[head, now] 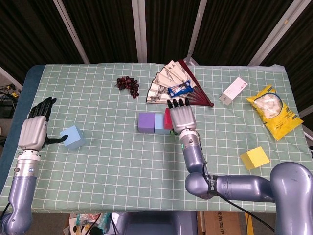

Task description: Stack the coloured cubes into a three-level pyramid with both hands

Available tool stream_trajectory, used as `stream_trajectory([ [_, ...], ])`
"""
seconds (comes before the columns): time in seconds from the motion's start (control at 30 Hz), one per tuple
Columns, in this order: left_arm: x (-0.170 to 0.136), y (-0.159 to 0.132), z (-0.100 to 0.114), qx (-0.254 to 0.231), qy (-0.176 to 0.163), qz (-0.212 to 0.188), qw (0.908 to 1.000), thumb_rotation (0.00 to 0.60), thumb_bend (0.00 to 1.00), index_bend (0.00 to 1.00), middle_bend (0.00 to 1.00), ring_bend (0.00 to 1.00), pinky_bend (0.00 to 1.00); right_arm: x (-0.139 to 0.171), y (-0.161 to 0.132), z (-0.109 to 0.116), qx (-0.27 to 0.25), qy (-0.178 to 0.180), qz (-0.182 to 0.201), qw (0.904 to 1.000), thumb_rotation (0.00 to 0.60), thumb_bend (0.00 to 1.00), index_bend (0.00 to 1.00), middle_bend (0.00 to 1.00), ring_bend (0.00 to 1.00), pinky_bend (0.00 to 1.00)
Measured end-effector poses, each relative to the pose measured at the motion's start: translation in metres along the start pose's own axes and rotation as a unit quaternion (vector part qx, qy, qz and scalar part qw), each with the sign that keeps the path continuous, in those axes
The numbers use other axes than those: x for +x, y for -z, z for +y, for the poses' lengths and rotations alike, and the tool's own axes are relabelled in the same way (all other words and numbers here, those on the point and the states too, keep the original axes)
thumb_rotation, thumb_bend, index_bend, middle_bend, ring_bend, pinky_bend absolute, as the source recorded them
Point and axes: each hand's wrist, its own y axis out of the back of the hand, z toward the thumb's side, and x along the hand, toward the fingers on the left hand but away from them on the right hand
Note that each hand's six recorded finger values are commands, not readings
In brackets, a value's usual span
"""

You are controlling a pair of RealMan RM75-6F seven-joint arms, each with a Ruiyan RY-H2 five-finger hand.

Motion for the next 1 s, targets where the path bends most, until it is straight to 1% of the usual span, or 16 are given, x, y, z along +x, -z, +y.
stream_trajectory([
  [0.2,0.000,0.000,0.001,0.000,-0.001,-0.001,1.0000,0.600,0.05,0.00,0.03,0.05,0.06,0.006,-0.001,0.002,0.003,-0.001,0.002,1.0000,0.600,0.18,0.00,0.02,0.01,0.00],
  [0.33,0.000,0.001,0.001,0.001,-0.001,0.000,1.0000,0.600,0.05,0.00,0.03,0.05,0.06,0.014,0.000,0.006,0.007,0.001,0.005,1.0000,0.600,0.18,0.00,0.01,0.00,0.00],
  [0.47,0.000,0.001,-0.001,0.004,0.001,-0.001,1.0000,0.600,0.05,0.00,0.03,0.05,0.06,0.024,0.008,0.014,0.008,0.012,0.008,0.9999,0.600,0.18,0.00,0.00,0.00,0.00],
  [0.53,-0.001,0.000,-0.002,0.006,0.001,-0.002,1.0000,0.600,0.05,0.00,0.03,0.05,0.06,0.030,0.017,0.018,0.007,0.023,0.008,0.9997,0.600,0.18,0.00,0.00,0.00,0.00],
  [0.67,-0.002,-0.002,-0.003,0.011,0.001,-0.006,0.9999,0.600,0.05,0.00,0.03,0.05,0.06,0.042,0.041,0.024,0.003,0.050,0.003,0.9987,0.600,0.18,0.00,0.00,0.00,0.00],
  [0.8,-0.003,-0.003,-0.006,0.017,0.004,-0.009,0.9998,0.600,0.05,0.00,0.03,0.05,0.06,0.061,0.077,0.024,-0.004,0.087,-0.002,0.9962,0.600,0.18,0.00,0.00,0.00,0.00],
  [0.9,-0.004,-0.005,-0.009,0.024,0.006,-0.011,0.9996,0.600,0.05,0.00,0.03,0.05,0.06,0.079,0.110,0.016,-0.022,0.107,-0.011,0.9940,0.600,0.18,0.00,0.00,0.00,0.00],
  [0.97,-0.004,-0.006,-0.010,0.030,0.005,-0.012,0.9995,0.600,0.05,0.00,0.03,0.05,0.06,0.091,0.132,0.008,-0.038,0.113,-0.019,0.9927,0.600,0.18,0.00,0.00,0.00,0.00],
  [1.0,-0.004,-0.006,-0.011,0.033,0.005,-0.013,0.9994,0.600,0.05,0.00,0.03,0.05,0.06,0.100,0.147,0.002,-0.048,0.115,-0.026,0.9919,0.600,0.18,0.00,0.00,0.00,0.00],
])
